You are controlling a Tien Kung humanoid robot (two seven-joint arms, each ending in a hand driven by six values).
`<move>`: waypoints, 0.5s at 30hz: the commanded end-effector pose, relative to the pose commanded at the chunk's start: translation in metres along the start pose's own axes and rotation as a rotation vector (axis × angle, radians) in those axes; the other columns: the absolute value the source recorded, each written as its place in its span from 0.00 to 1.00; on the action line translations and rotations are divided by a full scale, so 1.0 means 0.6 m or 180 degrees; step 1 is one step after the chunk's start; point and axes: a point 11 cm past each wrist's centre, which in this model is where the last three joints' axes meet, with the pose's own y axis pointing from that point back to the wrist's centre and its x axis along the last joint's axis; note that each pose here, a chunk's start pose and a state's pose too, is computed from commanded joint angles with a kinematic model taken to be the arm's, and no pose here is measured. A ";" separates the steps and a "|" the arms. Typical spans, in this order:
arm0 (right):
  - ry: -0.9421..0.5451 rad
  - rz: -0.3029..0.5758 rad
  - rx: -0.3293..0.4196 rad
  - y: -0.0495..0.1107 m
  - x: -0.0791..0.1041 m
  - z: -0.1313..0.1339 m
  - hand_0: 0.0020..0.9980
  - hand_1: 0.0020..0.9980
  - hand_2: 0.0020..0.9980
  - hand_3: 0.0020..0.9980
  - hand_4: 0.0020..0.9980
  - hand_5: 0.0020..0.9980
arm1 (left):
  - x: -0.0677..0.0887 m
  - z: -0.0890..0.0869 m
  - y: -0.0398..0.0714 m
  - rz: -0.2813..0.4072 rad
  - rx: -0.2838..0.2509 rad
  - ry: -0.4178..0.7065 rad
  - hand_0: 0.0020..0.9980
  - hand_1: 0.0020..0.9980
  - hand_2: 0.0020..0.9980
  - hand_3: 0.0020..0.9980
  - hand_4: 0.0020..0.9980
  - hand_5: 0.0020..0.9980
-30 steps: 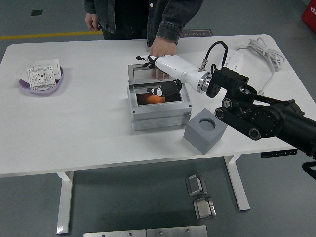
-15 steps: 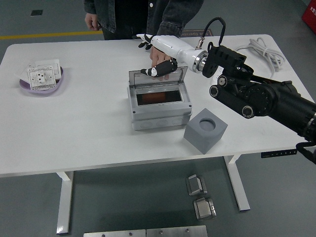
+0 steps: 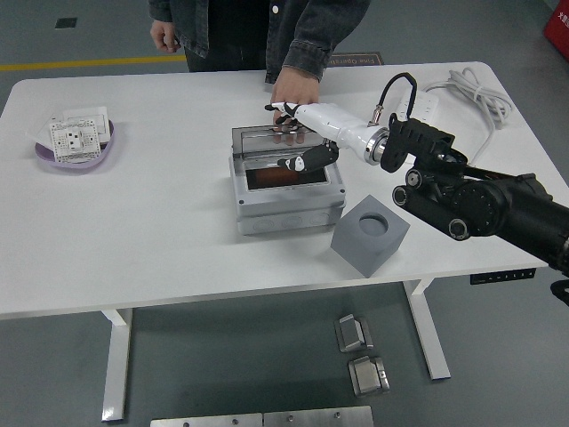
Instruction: Pick up the cylinder from the cube,place it in the box,flap close box
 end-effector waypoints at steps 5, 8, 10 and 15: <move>0.0048 0.0002 0.0114 0.018 -0.009 -0.014 0.85 0.73 0.81 0.96 0.78 0.34 | -0.005 -0.006 0.001 -0.0022 -0.0020 0.0002 0.65 0.60 0.49 0.55 0.46 0.14; 0.0027 0.0014 0.0165 0.028 -0.014 -0.021 0.85 0.72 0.81 0.96 0.77 0.36 | -0.009 -0.009 0.001 -0.0036 -0.0030 0.0003 0.65 0.60 0.49 0.55 0.45 0.14; -0.0015 0.0020 0.0171 0.038 -0.021 -0.019 0.85 0.72 0.81 0.96 0.77 0.36 | -0.012 -0.012 0.001 -0.0047 -0.0035 0.0004 0.65 0.60 0.49 0.55 0.45 0.14; -0.0107 0.0004 0.0128 0.054 -0.040 -0.008 0.83 0.72 0.80 0.96 0.76 0.38 | -0.017 -0.016 0.002 -0.0062 -0.0036 0.0007 0.65 0.60 0.49 0.55 0.45 0.14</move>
